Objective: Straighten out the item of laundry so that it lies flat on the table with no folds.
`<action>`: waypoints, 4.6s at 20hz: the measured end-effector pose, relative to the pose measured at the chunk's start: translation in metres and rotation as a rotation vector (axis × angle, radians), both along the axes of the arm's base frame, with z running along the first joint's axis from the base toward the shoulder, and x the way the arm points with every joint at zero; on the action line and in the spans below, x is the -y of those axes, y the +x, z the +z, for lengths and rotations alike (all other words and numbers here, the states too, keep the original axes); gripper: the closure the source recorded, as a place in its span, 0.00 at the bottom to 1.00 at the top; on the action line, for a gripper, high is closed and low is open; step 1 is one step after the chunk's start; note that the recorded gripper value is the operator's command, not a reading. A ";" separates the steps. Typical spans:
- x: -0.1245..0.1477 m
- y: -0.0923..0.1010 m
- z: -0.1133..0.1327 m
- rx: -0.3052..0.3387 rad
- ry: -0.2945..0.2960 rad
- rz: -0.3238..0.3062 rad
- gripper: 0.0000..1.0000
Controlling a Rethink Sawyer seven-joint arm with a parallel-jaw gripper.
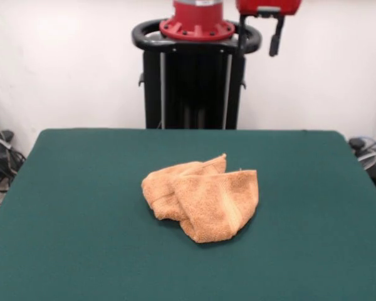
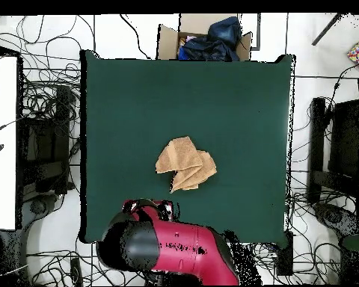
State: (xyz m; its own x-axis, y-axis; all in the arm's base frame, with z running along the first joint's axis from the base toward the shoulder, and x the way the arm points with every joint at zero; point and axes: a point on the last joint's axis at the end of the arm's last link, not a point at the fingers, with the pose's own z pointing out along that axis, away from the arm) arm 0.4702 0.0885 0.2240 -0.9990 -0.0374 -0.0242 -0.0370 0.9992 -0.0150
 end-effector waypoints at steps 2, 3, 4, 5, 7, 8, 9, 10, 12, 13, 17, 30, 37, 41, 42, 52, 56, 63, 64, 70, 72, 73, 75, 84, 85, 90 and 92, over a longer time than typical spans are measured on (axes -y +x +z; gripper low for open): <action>0.000 0.000 -0.004 -0.003 -0.002 0.004 0.00; 0.000 0.000 -0.007 -0.004 -0.002 0.005 0.00; 0.000 0.000 -0.008 -0.003 -0.002 0.006 0.00; -0.001 0.000 -0.012 -0.003 -0.001 0.008 0.00; -0.002 0.002 -0.017 0.001 0.000 0.012 0.00; -0.003 0.002 -0.020 0.004 0.001 0.014 0.00; -0.005 0.003 -0.023 0.009 0.002 0.019 0.00; -0.006 0.004 -0.025 0.014 0.002 0.022 0.00; -0.010 0.006 -0.032 0.026 0.003 0.030 0.00; -0.012 0.007 -0.036 0.033 0.003 0.035 0.00; -0.016 0.010 -0.051 0.055 0.006 0.044 0.00; -0.027 0.007 -0.124 0.048 0.030 0.059 0.00; -0.042 -0.009 -0.155 0.008 0.040 0.083 0.00; -0.048 -0.015 -0.163 -0.013 0.044 0.094 0.00; -0.049 -0.017 -0.165 -0.017 0.044 0.096 0.00; -0.063 -0.018 -0.178 -0.033 0.047 0.125 0.00; -0.063 -0.007 -0.183 -0.022 0.047 0.124 0.00; -0.062 0.022 -0.180 0.029 0.042 0.124 0.00; -0.062 0.024 -0.179 0.033 0.041 0.124 0.00; -0.058 0.034 -0.172 0.046 0.039 0.118 0.00; -0.055 0.035 -0.171 0.049 0.039 0.113 0.00; -0.052 0.037 -0.169 0.054 0.038 0.106 0.00; -0.049 0.039 -0.168 0.056 0.037 0.102 0.00; -0.034 0.044 -0.165 0.060 0.036 0.072 0.00; -0.032 0.045 -0.162 0.064 0.035 0.069 0.00; -0.031 0.047 -0.158 0.068 0.034 0.068 0.00; -0.031 0.047 -0.158 0.068 0.034 0.069 0.00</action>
